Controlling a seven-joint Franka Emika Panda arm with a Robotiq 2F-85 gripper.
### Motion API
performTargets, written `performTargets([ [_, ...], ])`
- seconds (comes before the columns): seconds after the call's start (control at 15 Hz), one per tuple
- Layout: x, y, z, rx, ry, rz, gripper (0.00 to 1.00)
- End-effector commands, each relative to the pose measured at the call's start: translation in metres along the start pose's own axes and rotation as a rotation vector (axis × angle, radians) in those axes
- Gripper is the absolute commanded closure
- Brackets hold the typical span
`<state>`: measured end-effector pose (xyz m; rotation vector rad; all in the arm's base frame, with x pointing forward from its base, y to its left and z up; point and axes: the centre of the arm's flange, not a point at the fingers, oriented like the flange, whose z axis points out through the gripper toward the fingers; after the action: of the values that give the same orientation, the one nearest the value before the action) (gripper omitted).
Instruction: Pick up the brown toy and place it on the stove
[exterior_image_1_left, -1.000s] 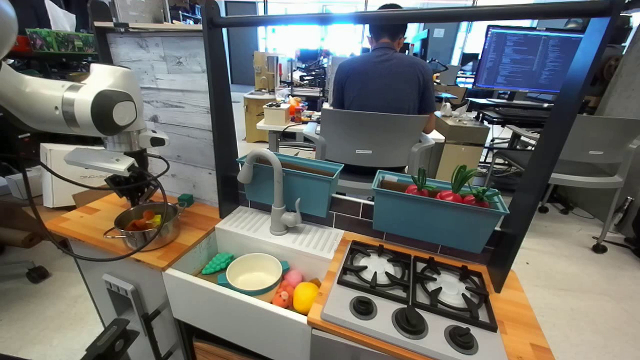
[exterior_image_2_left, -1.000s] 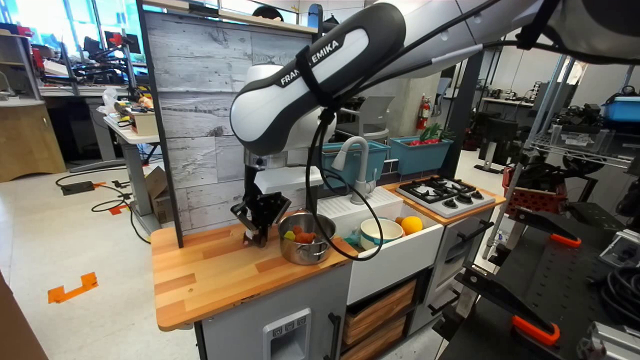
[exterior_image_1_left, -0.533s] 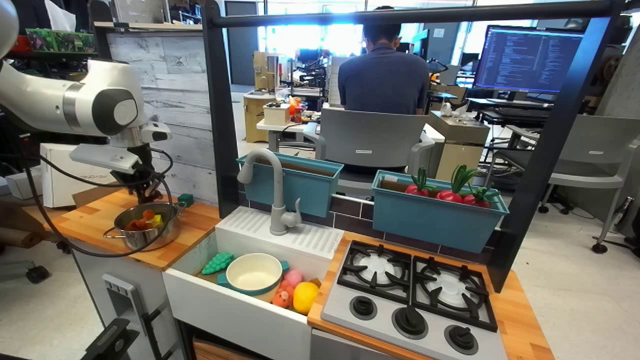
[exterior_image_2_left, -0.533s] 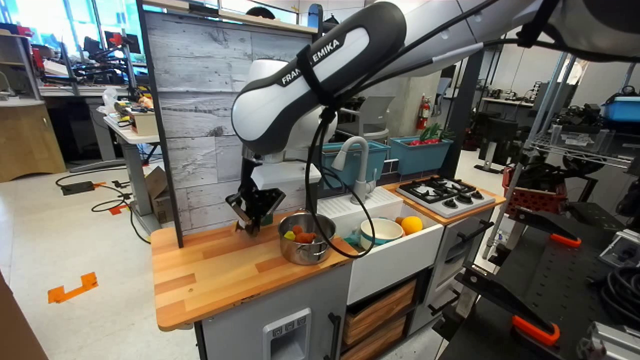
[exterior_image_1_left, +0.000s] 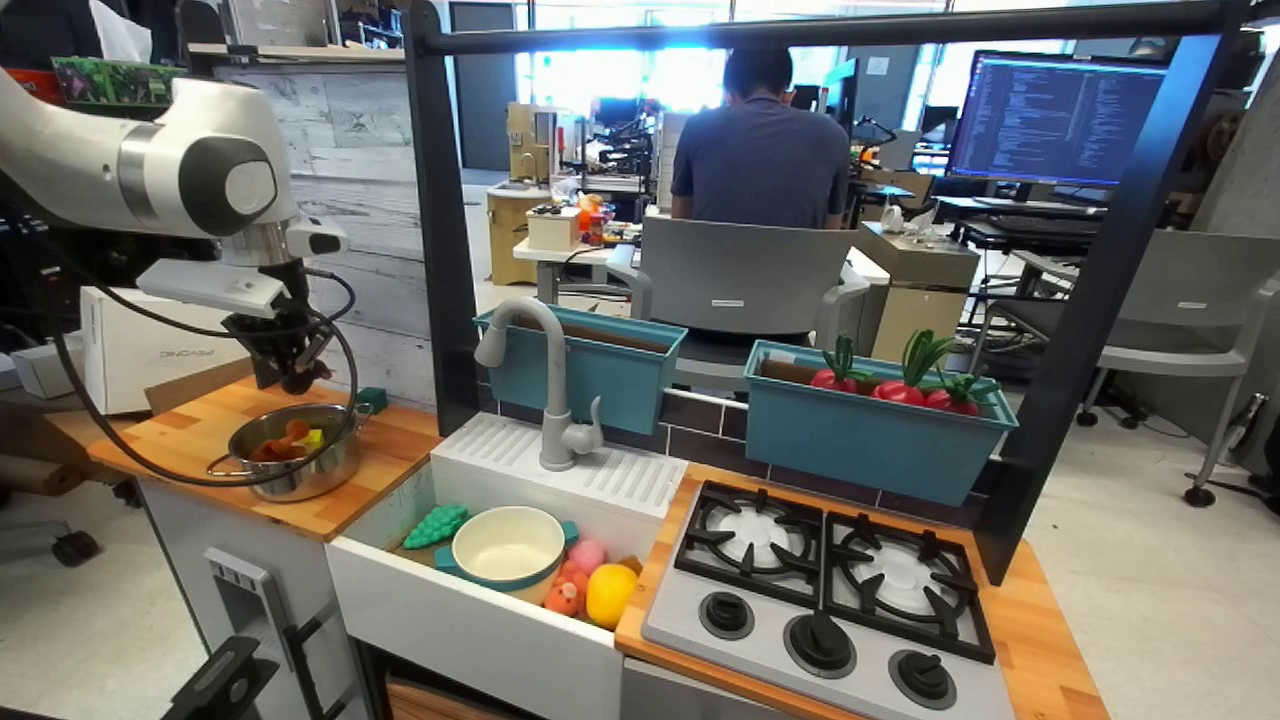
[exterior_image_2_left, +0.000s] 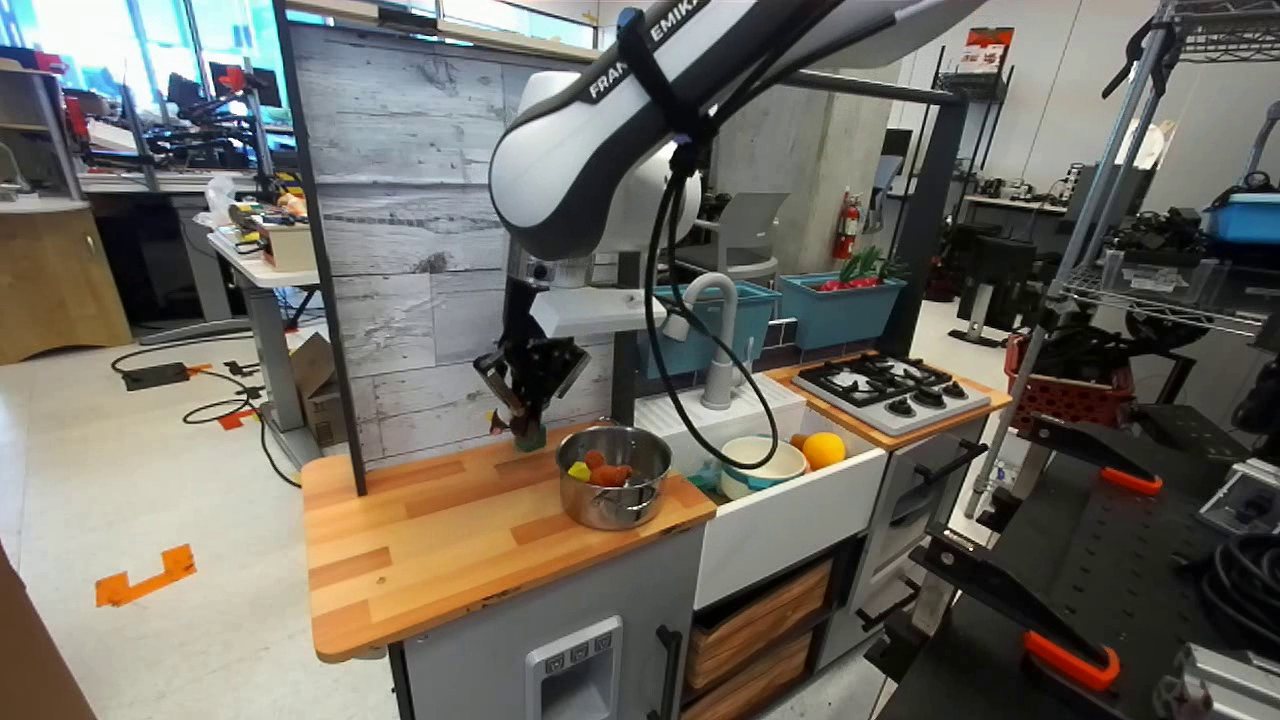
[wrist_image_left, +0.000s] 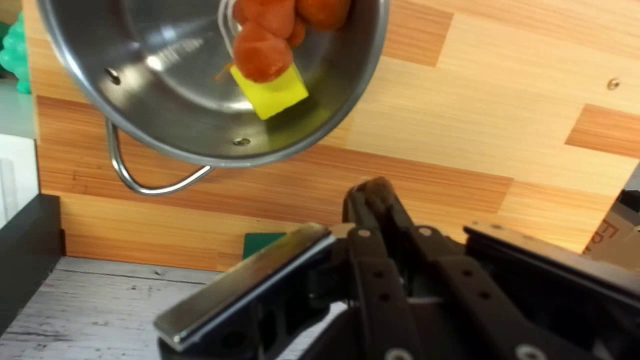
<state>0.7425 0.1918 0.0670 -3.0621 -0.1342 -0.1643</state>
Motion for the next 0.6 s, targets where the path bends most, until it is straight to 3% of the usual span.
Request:
performTargets([
  [0.0,-0.062,0.02,-0.048,-0.029,0.001,0.002,0.98],
  [0.13,-0.071,0.025,-0.057,-0.04,-0.006,0.006,0.98],
  [0.53,-0.119,0.045,-0.07,-0.1,-0.146,0.064,0.98],
])
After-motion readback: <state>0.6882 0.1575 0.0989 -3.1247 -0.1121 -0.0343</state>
